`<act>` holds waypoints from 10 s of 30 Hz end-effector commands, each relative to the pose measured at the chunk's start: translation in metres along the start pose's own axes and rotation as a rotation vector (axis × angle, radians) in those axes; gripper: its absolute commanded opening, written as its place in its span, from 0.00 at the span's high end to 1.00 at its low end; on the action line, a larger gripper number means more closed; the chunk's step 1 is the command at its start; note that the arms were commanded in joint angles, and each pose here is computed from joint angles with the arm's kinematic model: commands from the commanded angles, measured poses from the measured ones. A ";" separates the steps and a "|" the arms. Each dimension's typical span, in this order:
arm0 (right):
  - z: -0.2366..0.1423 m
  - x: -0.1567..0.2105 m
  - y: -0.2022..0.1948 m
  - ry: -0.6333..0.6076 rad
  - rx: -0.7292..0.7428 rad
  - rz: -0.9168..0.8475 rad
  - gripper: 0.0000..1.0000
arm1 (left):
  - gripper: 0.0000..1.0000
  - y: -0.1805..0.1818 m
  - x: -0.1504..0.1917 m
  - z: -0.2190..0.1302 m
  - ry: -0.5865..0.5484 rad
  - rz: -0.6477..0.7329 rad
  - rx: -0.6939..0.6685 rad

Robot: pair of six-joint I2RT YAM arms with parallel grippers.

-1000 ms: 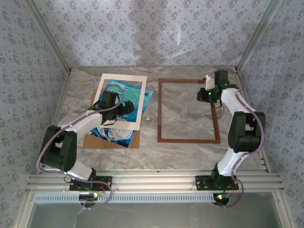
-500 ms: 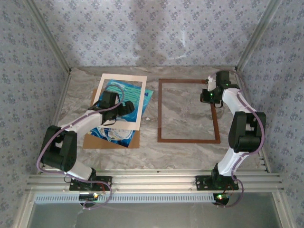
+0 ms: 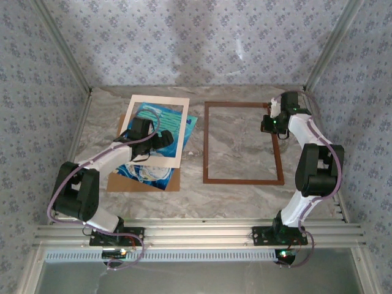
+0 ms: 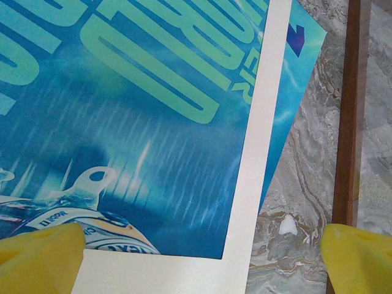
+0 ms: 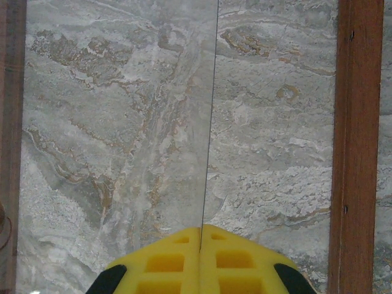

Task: Put the photo into the frame

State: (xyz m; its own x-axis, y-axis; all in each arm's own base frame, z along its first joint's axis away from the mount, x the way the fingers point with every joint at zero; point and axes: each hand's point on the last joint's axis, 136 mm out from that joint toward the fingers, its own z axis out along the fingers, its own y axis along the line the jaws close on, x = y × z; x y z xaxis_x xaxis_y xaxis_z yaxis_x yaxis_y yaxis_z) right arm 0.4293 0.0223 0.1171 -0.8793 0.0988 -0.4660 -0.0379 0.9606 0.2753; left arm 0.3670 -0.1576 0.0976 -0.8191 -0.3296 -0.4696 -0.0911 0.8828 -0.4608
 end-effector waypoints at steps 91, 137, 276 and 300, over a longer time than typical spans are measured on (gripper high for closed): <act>-0.003 0.008 -0.001 -0.008 0.033 0.101 0.87 | 0.01 0.010 0.009 0.008 0.020 0.010 -0.022; 0.009 0.027 0.119 -0.107 -0.001 0.141 0.17 | 0.01 0.052 -0.008 -0.015 -0.079 -0.061 -0.098; -0.088 0.090 0.065 0.153 -0.033 0.036 1.00 | 0.02 0.031 0.005 0.018 0.023 -0.078 -0.017; -0.086 0.109 0.006 0.213 0.253 0.082 1.00 | 0.01 0.029 0.006 0.018 0.029 -0.080 -0.005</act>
State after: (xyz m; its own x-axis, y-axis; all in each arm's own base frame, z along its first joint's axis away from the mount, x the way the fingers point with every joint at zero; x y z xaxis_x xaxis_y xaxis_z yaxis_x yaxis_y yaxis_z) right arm 0.2943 0.0293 0.1390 -0.9551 0.1282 -0.2672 0.0985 0.9876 0.1221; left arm 0.3636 -0.1333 0.0567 -0.8292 -0.4008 -0.3896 -0.1906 0.8580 -0.4770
